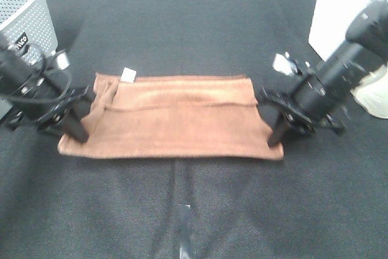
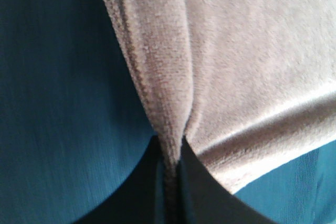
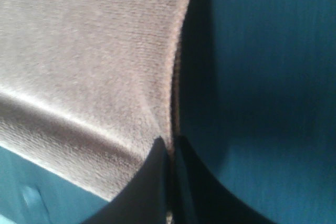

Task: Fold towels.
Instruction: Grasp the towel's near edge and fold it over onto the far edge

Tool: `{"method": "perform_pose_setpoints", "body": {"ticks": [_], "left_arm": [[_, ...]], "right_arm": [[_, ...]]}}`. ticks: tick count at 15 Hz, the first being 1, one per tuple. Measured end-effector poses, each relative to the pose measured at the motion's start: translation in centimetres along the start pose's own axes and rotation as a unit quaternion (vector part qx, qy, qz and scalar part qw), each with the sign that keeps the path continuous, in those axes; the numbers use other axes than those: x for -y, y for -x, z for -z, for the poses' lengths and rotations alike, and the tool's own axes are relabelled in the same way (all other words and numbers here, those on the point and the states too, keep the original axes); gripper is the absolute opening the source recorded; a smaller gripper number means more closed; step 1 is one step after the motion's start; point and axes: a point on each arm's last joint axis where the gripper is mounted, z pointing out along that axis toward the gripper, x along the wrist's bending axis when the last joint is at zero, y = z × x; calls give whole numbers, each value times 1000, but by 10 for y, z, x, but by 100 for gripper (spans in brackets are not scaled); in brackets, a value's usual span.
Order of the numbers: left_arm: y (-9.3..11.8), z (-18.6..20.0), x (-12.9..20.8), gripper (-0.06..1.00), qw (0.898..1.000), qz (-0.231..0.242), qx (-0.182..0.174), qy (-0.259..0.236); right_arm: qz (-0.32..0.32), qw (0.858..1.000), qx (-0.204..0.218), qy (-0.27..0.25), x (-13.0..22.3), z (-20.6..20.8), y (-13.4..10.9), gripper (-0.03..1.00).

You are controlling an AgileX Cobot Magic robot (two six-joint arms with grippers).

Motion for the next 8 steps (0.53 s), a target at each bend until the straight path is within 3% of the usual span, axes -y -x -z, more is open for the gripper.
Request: {"method": "perform_pose_setpoints", "body": {"ticks": [3,8], "left_arm": [[-7,-6,29,1,1000,15,-12,-17],[-4,-2,20,1,1000,15,-14,4]], "right_arm": [[-4,1000,1,-12,18,-5,1,0],[15,1000,2,7,8,5,-5,0]]}}
